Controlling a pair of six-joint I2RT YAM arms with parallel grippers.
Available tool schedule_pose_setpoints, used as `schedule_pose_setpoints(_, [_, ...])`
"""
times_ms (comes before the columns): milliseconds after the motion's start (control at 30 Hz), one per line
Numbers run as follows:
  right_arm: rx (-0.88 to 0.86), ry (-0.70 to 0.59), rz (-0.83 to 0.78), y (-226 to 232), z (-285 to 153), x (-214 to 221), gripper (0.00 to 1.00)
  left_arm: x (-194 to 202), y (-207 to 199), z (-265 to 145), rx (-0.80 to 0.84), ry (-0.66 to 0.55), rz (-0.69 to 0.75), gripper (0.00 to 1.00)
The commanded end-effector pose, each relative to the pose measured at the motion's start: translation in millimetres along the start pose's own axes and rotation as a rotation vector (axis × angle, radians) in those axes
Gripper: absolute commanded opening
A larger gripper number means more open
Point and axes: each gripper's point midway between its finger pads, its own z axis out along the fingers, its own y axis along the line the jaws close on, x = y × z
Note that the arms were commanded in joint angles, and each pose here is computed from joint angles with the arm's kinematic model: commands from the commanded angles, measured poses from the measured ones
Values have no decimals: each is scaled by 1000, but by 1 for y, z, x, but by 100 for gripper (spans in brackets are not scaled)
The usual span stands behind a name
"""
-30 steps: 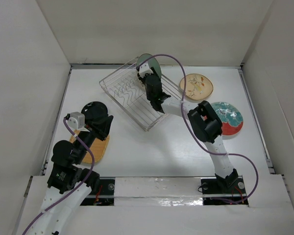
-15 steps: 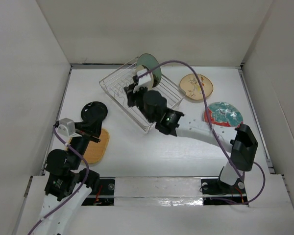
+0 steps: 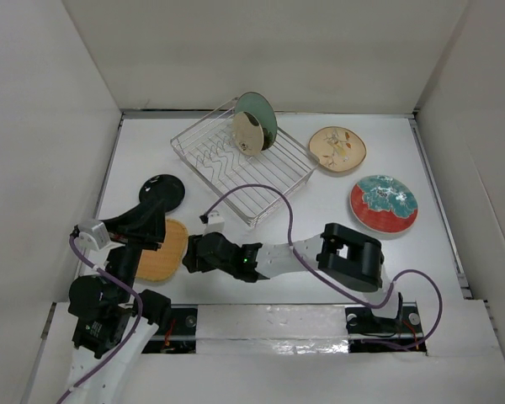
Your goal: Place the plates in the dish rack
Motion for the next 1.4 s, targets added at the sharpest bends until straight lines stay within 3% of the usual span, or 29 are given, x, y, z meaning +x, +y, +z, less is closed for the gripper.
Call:
schedule_pose_setpoints(0, [-44,-52,273,17,5,-7,57,-19,-7,-1,25,-63,-7,33])
schedule_pose_setpoints(167, [-92,33,374,17,31,20,58,-21,-10,-4,41,-72,-8,36])
schedule_pose_setpoints(533, [-108,63,536,7,76,26,49,-27,-12,-9,52,-94,-8,37])
schedule_pose_setpoints(567, [-111,60,551,7,78,27,47,-29,-12,-9,53,-99,-10,36])
schedule_pose_setpoints(633, [-95,58,598,1,82,32,32,-29,-13,-10,56,-101,-10,37])
schedule_pose_setpoints(667, [-107,53,615,-1,81,34,12,-30,-13,-10,59,-101,-10,36])
schedule_pose_setpoints(700, [-104,50,627,-3,81,35,6,-29,-13,-10,60,-99,-11,36])
schedule_pose_setpoints(767, [-121,44,631,5,71,39,0,-29,-13,-10,60,-99,-11,36])
schedule_pose_setpoints(900, [-119,14,583,1,36,46,0,-29,-14,-9,61,-97,-11,36])
schedule_pose_setpoints(1033, [-134,-89,420,22,-2,15,0,-33,-12,-8,49,-110,-5,36])
schedule_pose_setpoints(1167, [-153,-289,291,39,-51,-62,0,-39,-14,-6,49,-116,-1,36])
schedule_pose_setpoints(1367, [28,-595,71,-7,-105,-185,0,-51,-26,-10,102,-137,-4,36])
